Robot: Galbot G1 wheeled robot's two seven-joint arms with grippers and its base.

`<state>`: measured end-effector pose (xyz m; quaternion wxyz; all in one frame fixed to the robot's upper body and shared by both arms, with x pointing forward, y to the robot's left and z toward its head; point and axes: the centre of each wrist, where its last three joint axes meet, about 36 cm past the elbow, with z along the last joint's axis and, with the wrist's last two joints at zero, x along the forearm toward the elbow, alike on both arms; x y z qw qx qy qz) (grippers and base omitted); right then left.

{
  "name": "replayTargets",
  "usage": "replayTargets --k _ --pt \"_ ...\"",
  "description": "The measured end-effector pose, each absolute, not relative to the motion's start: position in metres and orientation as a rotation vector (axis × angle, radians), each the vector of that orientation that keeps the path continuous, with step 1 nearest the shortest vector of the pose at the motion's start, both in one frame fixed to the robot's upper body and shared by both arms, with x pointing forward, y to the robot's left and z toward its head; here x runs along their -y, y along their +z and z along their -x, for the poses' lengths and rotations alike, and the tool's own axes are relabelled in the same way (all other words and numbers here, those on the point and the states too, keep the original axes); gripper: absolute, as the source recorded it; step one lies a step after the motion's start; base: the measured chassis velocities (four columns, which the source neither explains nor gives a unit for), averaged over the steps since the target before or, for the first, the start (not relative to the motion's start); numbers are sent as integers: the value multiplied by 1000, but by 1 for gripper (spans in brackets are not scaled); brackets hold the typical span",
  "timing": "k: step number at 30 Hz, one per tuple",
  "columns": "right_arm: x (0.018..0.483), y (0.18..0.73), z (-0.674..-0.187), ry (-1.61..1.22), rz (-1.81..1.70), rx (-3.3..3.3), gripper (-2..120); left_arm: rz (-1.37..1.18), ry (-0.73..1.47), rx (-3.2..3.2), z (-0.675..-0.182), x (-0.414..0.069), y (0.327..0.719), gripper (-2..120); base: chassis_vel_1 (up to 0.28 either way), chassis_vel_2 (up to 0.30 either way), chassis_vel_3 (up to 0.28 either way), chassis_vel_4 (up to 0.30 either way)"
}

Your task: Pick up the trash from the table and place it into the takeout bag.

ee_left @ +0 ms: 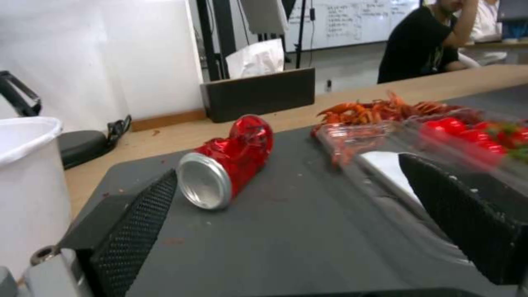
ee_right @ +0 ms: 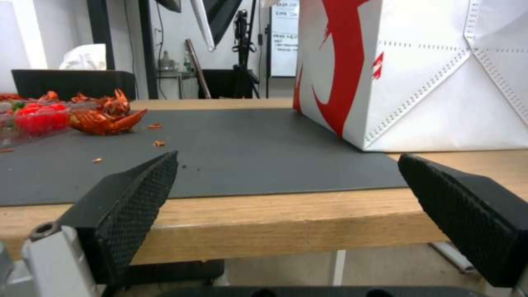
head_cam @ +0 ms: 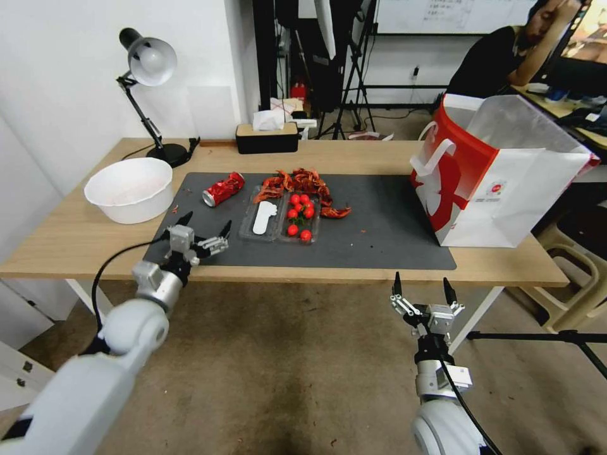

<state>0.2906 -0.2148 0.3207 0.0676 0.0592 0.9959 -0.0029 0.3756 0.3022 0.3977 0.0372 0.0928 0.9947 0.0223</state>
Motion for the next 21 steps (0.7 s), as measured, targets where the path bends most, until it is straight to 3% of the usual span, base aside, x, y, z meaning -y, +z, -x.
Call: replayTargets --k 11,21 --pt "218 323 -293 -29 -199 -3004 100 -530 76 -3101 -490 -360 408 100 0 0 0 0" --pt "218 323 -298 -30 -206 -3002 100 -647 69 -3100 -533 -377 410 100 0 0 0 0"
